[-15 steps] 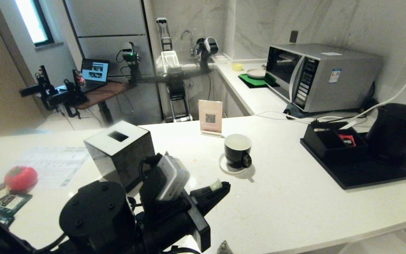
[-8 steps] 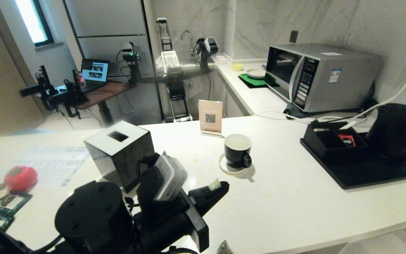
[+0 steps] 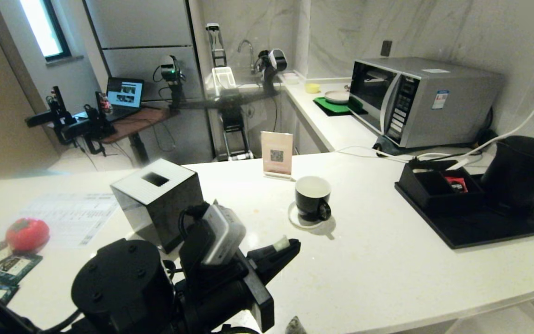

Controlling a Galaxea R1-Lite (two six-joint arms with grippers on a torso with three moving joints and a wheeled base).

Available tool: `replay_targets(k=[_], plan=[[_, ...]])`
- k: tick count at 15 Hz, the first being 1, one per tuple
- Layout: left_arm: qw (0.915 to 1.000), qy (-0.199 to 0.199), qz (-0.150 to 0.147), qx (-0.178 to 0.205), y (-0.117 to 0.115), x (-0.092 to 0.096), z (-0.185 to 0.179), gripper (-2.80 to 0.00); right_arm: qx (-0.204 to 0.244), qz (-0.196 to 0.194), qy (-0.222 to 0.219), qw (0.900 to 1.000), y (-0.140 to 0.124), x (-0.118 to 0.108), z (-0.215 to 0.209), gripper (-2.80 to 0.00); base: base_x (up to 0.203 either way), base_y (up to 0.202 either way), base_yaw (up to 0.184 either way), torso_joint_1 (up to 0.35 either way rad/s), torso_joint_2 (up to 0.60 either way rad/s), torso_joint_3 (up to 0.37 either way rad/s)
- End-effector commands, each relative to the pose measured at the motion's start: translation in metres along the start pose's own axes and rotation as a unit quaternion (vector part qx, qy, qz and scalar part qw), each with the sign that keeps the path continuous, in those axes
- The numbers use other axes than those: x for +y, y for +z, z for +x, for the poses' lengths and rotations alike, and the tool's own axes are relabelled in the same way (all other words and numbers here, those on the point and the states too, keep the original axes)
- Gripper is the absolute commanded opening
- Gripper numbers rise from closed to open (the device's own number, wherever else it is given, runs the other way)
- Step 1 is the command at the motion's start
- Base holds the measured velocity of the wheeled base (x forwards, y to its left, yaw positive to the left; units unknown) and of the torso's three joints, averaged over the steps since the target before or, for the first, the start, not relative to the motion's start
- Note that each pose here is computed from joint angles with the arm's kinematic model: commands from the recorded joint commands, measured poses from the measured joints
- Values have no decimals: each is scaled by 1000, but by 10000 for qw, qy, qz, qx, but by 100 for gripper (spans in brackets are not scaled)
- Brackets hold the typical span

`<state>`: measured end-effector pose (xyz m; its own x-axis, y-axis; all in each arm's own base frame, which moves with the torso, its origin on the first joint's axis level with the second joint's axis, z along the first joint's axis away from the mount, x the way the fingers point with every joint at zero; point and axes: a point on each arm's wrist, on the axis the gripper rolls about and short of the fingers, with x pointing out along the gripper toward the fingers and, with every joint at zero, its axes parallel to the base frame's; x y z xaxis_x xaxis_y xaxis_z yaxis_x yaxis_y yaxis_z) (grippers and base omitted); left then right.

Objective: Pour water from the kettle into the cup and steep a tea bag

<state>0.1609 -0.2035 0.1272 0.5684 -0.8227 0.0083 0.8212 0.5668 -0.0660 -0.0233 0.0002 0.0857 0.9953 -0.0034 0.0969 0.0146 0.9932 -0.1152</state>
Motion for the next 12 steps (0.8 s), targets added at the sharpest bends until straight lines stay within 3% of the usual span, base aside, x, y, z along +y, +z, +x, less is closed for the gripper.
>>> replay_targets(k=[1, 2, 4, 12], plan=[[10000, -4, -1, -43, 1, 0, 0, -280, 386, -11, 62, 9992, -8, 1, 0, -280, 0, 0, 0, 0, 0, 0], [10000, -3, -2, -35, 1, 0, 0, -280, 574, 32, 72, 9983, -12, 1, -1, -280, 0, 0, 0, 0, 0, 0], [10000, -22, 6, -34, 1, 0, 0, -280, 519, 196, 44, 9984, -11, 1, 0, -280, 0, 0, 0, 0, 0, 0], [10000, 0, 10, 13, 0, 0, -6, -280, 507, 204, 44, 9985, -11, 1, -1, -280, 0, 0, 0, 0, 0, 0]])
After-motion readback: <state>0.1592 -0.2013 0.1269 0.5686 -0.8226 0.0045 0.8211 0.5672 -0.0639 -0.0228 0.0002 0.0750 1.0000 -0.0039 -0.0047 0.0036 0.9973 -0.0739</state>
